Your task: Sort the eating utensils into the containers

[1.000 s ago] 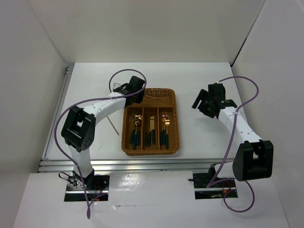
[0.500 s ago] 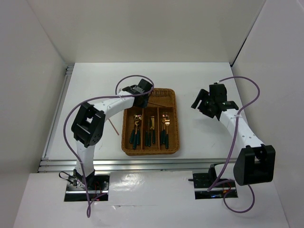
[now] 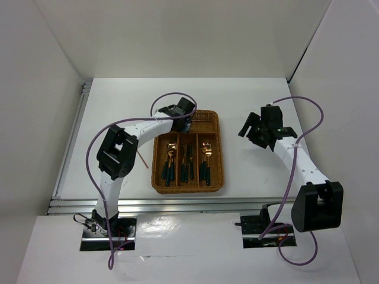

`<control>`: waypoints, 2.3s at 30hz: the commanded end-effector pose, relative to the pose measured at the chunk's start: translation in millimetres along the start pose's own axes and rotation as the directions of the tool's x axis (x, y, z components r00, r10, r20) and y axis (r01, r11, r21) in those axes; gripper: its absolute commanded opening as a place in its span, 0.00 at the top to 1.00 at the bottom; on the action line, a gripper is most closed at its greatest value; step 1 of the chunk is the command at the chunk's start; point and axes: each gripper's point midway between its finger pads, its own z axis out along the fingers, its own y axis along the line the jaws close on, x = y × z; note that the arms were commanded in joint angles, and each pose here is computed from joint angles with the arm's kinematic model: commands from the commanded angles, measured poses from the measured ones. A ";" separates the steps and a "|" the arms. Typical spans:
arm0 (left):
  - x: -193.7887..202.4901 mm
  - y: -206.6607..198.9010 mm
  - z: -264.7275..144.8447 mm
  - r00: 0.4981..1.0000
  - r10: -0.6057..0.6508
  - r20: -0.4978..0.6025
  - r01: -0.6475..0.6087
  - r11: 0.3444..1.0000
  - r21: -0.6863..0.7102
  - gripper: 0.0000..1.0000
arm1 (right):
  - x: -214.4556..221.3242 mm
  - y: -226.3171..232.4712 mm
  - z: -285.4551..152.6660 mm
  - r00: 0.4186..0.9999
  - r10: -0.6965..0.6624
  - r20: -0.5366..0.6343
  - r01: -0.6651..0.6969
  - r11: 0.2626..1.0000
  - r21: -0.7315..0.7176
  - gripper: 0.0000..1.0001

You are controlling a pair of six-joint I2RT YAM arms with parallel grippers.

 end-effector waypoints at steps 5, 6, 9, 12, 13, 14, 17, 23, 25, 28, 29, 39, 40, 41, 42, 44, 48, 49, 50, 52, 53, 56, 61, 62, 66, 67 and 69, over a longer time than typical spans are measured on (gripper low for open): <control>8.1 -52.8 -36.4 0.982 -0.165 -0.087 0.177 0.972 0.157 0.32 | -6.6 6.5 -7.3 0.999 -0.021 0.044 0.023 0.999 -0.042 0.21; 4.0 -59.0 -37.4 0.987 -0.135 -0.082 0.148 0.973 0.177 0.30 | -6.6 6.5 -7.3 0.999 -0.021 0.044 0.023 0.999 -0.042 0.21; 1.4 -83.2 -66.7 0.994 0.011 -0.113 0.020 0.964 0.264 0.25 | -6.6 6.5 -7.3 0.999 -0.021 0.044 0.023 0.999 -0.042 0.21; -6.2 -95.1 -88.2 0.982 0.160 -0.099 -0.116 0.930 0.350 0.23 | -8.6 7.7 -7.1 0.998 -0.021 0.052 0.023 0.999 -0.047 0.21; -9.0 -103.8 -111.6 0.976 0.198 -0.095 -0.144 0.903 0.404 0.21 | -7.2 6.8 -4.8 0.999 -0.021 0.044 0.023 0.999 -0.042 0.21; -15.6 -106.5 -120.5 0.971 0.224 -0.086 -0.167 0.889 0.426 0.21 | -7.1 6.8 -4.7 0.999 -0.021 0.044 0.023 0.999 -0.042 0.21; -46.7 -107.2 -156.5 0.934 0.355 0.033 -0.322 0.802 0.503 0.19 | -11.5 9.9 -3.8 0.999 -0.012 0.052 0.014 0.999 -0.048 0.21; -110.5 -34.2 -150.7 0.754 0.632 0.179 -0.655 0.703 0.277 0.17 | -17.0 11.6 -2.4 0.998 -0.002 0.068 0.005 0.999 -0.046 0.21; -128.9 -13.3 -145.1 0.685 0.702 0.197 -0.729 0.662 0.176 0.17 | -19.1 13.3 2.2 0.998 0.007 0.065 -0.004 0.999 -0.045 0.21; -152.3 39.6 -122.6 0.641 0.754 0.143 -0.754 0.653 -0.062 0.17 | -21.4 14.6 8.1 0.998 0.007 0.055 -0.005 0.999 -0.039 0.21; -162.1 51.8 -118.7 0.654 0.745 0.132 -0.734 0.667 -0.127 0.19 | -21.8 14.8 10.8 0.998 0.007 0.055 -0.005 0.999 -0.039 0.21; -184.1 116.4 -88.6 0.681 0.728 0.081 -0.669 0.663 -0.335 0.26 | -24.9 16.4 29.9 1.000 0.007 0.025 -0.006 1.000 -0.019 0.21; -183.6 117.6 -86.0 0.687 0.721 0.086 -0.663 0.671 -0.332 0.27 | -25.0 16.4 29.9 1.000 0.007 0.025 -0.006 1.000 -0.019 0.21; -186.0 119.4 -85.8 0.696 0.713 0.086 -0.656 0.680 -0.327 0.27 | -26.2 14.9 32.9 0.999 0.007 0.031 -0.007 1.000 -0.010 0.21; -190.8 121.4 -82.9 0.712 0.696 0.096 -0.641 0.700 -0.315 0.27 | -26.2 14.9 32.9 0.999 0.007 0.031 -0.007 1.000 -0.010 0.21; -190.1 124.9 -78.1 0.733 0.676 0.076 -0.636 0.721 -0.277 0.29 | -24.5 13.7 35.5 1.000 0.007 0.024 -0.007 1.000 -0.005 0.21; -195.9 136.8 -63.3 0.770 0.637 0.047 -0.615 0.760 -0.211 0.21 | -22.7 12.5 38.0 1.000 0.007 0.016 -0.007 1.000 0.000 0.21; -198.8 134.4 -62.3 0.779 0.626 0.051 -0.605 0.770 -0.203 0.18 | -22.7 12.5 38.0 1.000 0.007 0.016 -0.007 1.000 0.000 0.21; -198.6 136.3 -59.9 0.779 0.625 0.053 -0.605 0.771 -0.201 0.16 | -23.6 11.2 38.2 1.000 0.007 0.021 -0.007 1.000 0.007 0.21; -199.2 136.9 -56.1 0.779 0.625 0.043 -0.607 0.770 -0.198 0.13 | -23.6 11.5 38.2 1.000 0.016 0.021 -0.016 1.000 0.007 0.21; -198.9 139.7 -53.2 0.779 0.627 0.036 -0.608 0.767 -0.207 0.13 | -23.6 11.5 38.2 1.000 0.016 0.021 -0.016 1.000 0.007 0.21; -198.0 144.9 -44.4 0.776 0.630 0.017 -0.610 0.758 -0.231 0.13 | -24.9 12.4 40.1 1.000 0.016 0.020 -0.016 1.000 0.008 0.21; -200.6 146.7 -36.0 0.773 0.634 -0.001 -0.613 0.747 -0.258 0.23 | -22.9 11.4 43.9 1.000 0.027 0.003 -0.027 0.999 0.019 0.21; -203.5 150.2 -32.5 0.777 0.629 -0.006 -0.607 0.747 -0.272 0.23 | -22.9 11.4 43.9 1.000 0.027 0.003 -0.027 0.999 0.019 0.21; -206.7 150.1 -29.3 0.777 0.630 -0.003 -0.607 0.746 -0.274 0.31 | -22.9 11.8 43.9 0.999 0.036 0.003 -0.036 0.999 0.019 0.21; -206.7 150.0 -29.2 0.777 0.630 -0.003 -0.607 0.746 -0.274 0.33 | -22.9 11.8 43.9 0.999 0.036 0.003 -0.036 0.999 0.019 0.21; -207.9 157.0 -23.7 0.770 0.637 -0.028 -0.617 0.732 -0.288 0.35 | -22.9 11.8 43.9 0.999 0.036 0.003 -0.036 0.999 0.019 0.21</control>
